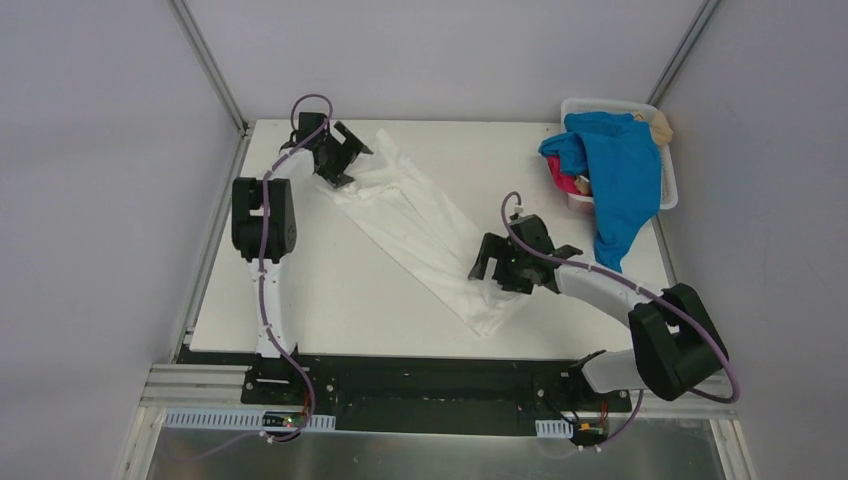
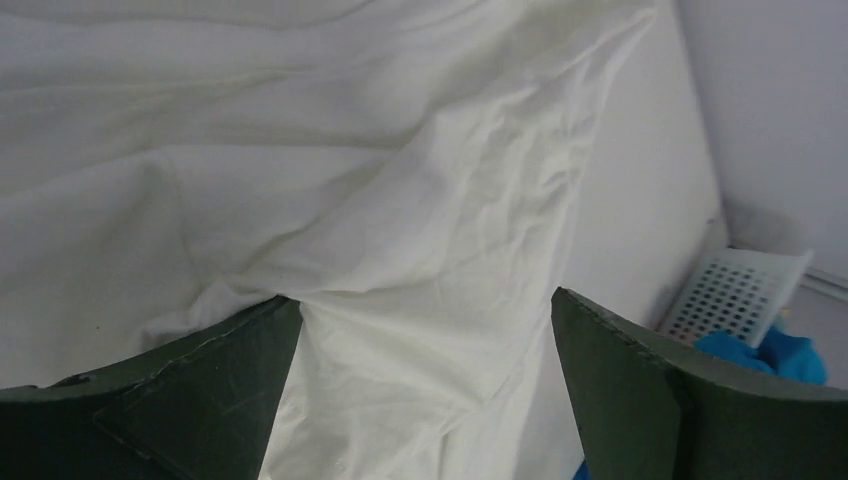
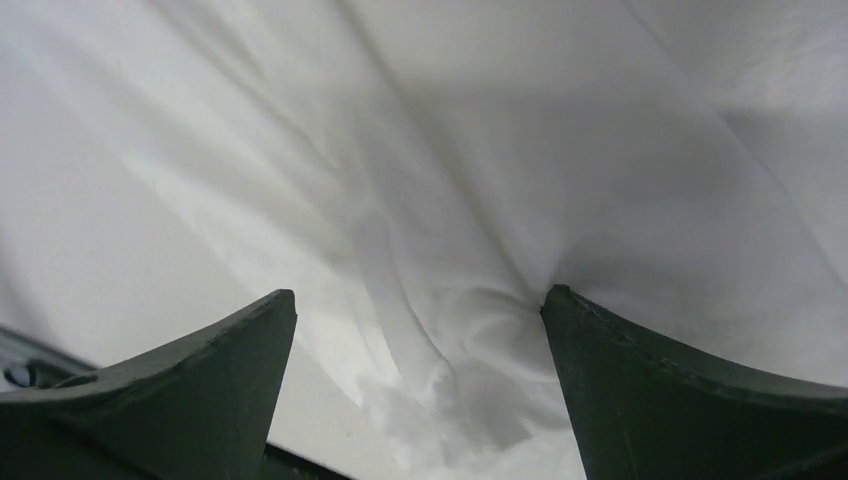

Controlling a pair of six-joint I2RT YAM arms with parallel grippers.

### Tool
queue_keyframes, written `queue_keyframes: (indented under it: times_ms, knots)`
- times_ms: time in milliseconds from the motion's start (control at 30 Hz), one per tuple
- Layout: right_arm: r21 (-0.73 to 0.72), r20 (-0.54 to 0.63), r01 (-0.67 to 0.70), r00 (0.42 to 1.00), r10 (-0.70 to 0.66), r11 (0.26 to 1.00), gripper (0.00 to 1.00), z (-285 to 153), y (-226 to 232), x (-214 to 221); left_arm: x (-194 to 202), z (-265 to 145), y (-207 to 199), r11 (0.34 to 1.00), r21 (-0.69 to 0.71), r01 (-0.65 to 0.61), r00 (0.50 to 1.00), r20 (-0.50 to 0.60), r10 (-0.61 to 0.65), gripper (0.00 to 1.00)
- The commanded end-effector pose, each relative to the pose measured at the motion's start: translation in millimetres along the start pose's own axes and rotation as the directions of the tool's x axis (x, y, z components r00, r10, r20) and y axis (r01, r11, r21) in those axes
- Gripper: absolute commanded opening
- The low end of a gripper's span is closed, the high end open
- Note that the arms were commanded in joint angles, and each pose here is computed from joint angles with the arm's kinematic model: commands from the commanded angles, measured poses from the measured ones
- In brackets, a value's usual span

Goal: Fold and stack the t-shirts
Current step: Rotate the tshirt 90 degrees

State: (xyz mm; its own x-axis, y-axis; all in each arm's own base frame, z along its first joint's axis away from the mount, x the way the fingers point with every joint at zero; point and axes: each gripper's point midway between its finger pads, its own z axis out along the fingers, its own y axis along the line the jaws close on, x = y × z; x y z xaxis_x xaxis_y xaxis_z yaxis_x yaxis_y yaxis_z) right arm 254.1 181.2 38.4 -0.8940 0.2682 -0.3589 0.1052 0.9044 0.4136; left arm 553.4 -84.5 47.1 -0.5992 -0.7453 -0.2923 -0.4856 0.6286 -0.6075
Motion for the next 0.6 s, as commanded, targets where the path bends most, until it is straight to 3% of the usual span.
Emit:
queue_keyframes:
  times_ms: [0,200,333,567]
  knots:
    - [-0.049,-0.233,0.102,0.966,-0.111,0.994,0.99,-11.6,1.7,90.4,30.9,70.8,4.6,0.996,-0.018,0.083,0.979,-0.183,-0.084,0.99]
    - [-0.269,-0.312,0.270,0.884,-0.349,0.925,0.99,-18.4,46.5,148.7,32.6,112.8,-101.2,0.973,0.222,0.063,0.988,-0.155,-0.028,0.99]
    - [-0.428,-0.320,0.337,0.812,-0.489,0.839,0.99,-13.6,86.5,172.3,49.6,140.1,-131.8,0.947,0.308,0.094,0.993,-0.103,-0.065,0.99]
    - [-0.568,-0.244,0.398,0.754,-0.610,0.720,0.99,-14.2,145.5,182.6,48.2,145.9,-170.1,0.883,0.456,0.111,0.993,-0.015,-0.117,0.99]
